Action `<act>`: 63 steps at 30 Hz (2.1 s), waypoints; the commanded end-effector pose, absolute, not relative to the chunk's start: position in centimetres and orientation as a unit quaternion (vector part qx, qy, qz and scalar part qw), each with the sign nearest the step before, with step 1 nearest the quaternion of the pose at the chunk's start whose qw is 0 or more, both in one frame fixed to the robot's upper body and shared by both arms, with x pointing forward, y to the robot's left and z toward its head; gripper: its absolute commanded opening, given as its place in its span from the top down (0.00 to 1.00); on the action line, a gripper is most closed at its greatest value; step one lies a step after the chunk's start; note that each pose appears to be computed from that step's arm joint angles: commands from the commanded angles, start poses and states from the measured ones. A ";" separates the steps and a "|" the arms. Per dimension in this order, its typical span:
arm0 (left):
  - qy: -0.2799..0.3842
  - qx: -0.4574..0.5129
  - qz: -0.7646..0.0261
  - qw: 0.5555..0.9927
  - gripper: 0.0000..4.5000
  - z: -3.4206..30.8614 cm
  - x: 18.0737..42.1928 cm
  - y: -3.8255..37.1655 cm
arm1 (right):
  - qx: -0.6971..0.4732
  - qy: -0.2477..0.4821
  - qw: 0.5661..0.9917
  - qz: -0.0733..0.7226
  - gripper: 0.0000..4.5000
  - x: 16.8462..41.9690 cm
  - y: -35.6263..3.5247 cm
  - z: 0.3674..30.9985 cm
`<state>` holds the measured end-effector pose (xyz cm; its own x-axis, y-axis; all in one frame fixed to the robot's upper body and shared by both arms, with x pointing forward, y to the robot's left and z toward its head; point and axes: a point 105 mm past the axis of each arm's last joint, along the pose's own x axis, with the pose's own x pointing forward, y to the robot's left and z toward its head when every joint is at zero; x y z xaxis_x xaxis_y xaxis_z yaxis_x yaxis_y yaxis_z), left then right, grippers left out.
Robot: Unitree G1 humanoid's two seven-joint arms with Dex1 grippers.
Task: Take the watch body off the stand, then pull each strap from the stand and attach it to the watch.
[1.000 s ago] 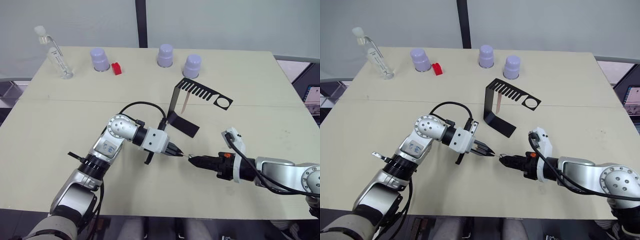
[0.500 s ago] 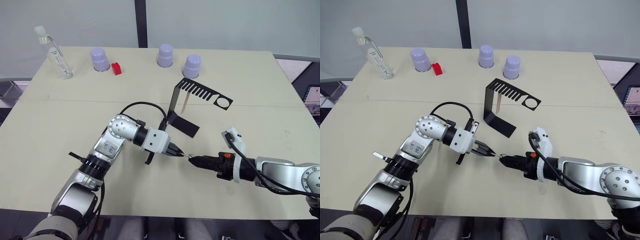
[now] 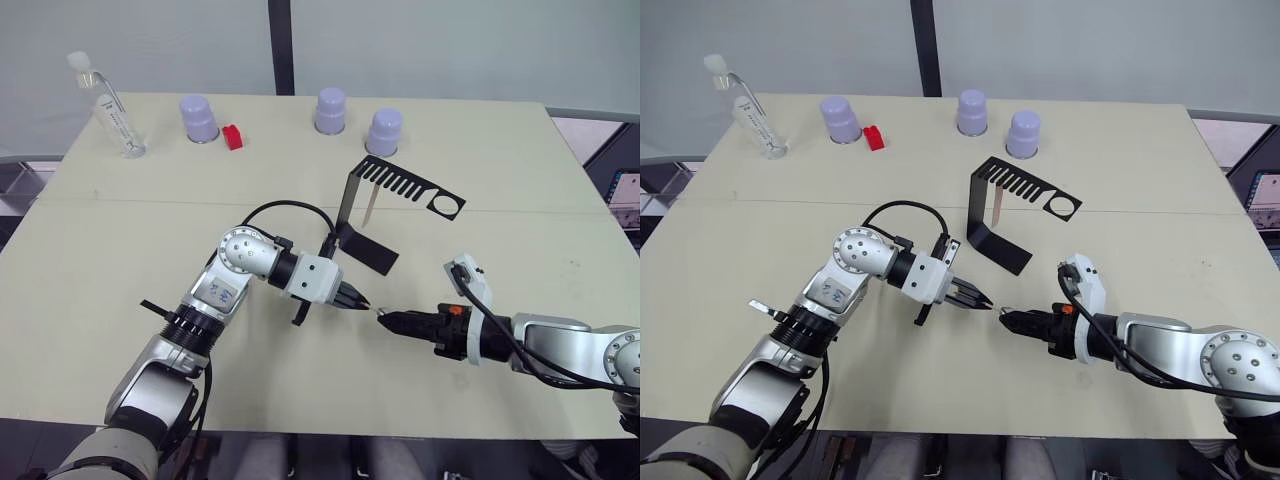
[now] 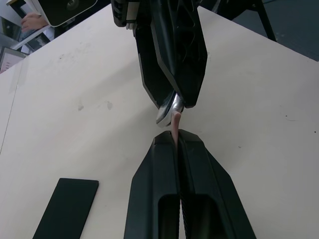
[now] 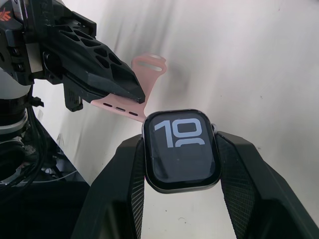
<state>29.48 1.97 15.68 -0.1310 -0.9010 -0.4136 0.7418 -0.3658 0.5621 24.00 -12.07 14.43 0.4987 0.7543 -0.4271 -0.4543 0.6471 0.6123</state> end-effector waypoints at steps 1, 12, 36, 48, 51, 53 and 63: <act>-0.132 0.363 -0.744 0.544 1.00 16.3 28.9 1.4 | 0.216 0.326 0.841 0.373 0.65 23.9 -11.9 15.7; -0.132 0.364 -0.749 0.538 1.00 15.8 28.6 1.0 | 0.213 0.327 0.840 0.377 0.65 23.9 -11.7 15.8; -0.150 0.366 -0.739 0.545 1.00 16.3 29.0 -0.8 | 0.182 0.341 0.839 0.383 0.65 23.8 -11.5 15.7; -0.154 0.368 -0.732 0.552 1.00 16.6 29.4 -1.4 | 0.180 0.337 0.841 0.384 0.65 24.0 -11.5 16.0; -0.155 0.367 -0.731 0.554 1.00 16.7 29.4 -1.7 | 0.180 0.336 0.841 0.384 0.65 24.1 -11.4 16.0; -0.156 0.364 -0.732 0.554 1.00 16.7 29.2 -1.8 | 0.180 0.336 0.842 0.382 0.65 24.2 -11.4 16.0; -0.154 0.364 -0.731 0.556 1.00 16.6 29.3 -1.9 | 0.177 0.337 0.836 0.396 0.65 24.0 -10.8 16.1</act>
